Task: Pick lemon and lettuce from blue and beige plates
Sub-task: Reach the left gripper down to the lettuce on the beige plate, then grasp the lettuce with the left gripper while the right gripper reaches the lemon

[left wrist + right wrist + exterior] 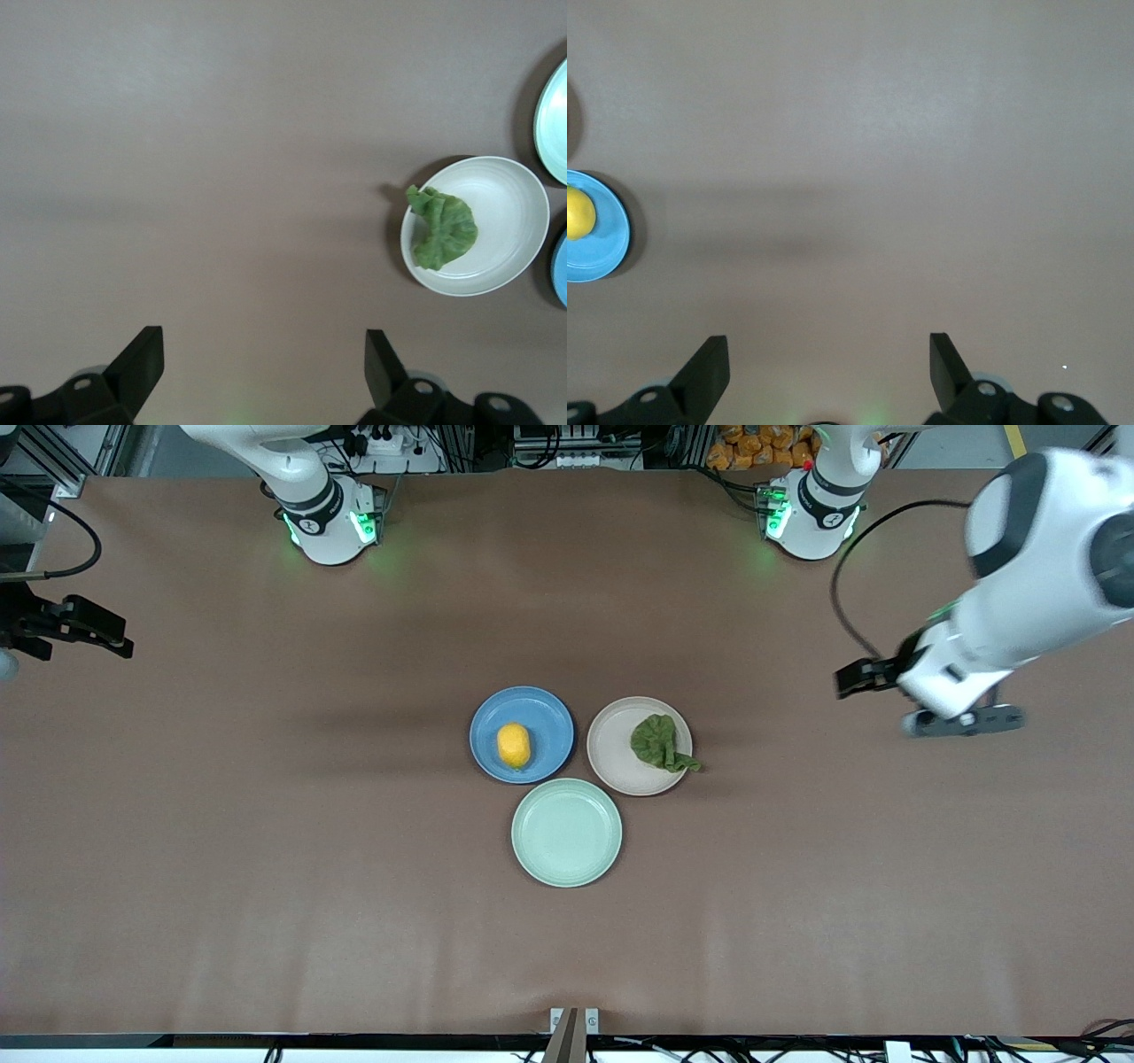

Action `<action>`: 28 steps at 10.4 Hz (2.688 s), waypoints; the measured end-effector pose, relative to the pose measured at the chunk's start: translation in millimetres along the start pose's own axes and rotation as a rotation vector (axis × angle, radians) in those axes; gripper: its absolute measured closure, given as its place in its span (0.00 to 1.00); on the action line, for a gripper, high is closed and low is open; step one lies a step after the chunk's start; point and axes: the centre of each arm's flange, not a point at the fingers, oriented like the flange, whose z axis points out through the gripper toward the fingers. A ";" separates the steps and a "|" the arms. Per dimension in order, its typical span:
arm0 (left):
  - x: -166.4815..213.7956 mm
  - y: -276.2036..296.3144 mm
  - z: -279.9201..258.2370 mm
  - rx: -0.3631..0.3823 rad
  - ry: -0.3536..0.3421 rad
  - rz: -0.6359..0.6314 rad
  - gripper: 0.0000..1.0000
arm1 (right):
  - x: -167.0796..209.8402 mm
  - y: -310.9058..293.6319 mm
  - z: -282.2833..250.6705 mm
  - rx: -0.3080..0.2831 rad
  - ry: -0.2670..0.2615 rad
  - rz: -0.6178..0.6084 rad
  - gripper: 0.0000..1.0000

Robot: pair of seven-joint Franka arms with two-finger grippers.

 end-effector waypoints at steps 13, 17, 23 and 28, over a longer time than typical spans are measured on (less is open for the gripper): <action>4.6 186.9 236.4 0.092 -0.013 -0.090 0.00 | 1.5 -27.2 15.9 -0.001 -0.068 -0.048 0.00; -3.0 218.2 278.3 0.144 -0.013 -0.114 0.01 | 33.3 -100.4 68.2 -0.022 -0.104 -0.169 0.00; -2.1 218.9 296.6 0.152 -0.031 -0.113 0.24 | 86.2 -210.8 189.0 0.030 -0.129 -0.047 0.00; 3.0 221.2 290.0 0.140 -0.017 -0.116 0.90 | 92.3 -309.9 273.7 0.069 -0.067 0.050 0.00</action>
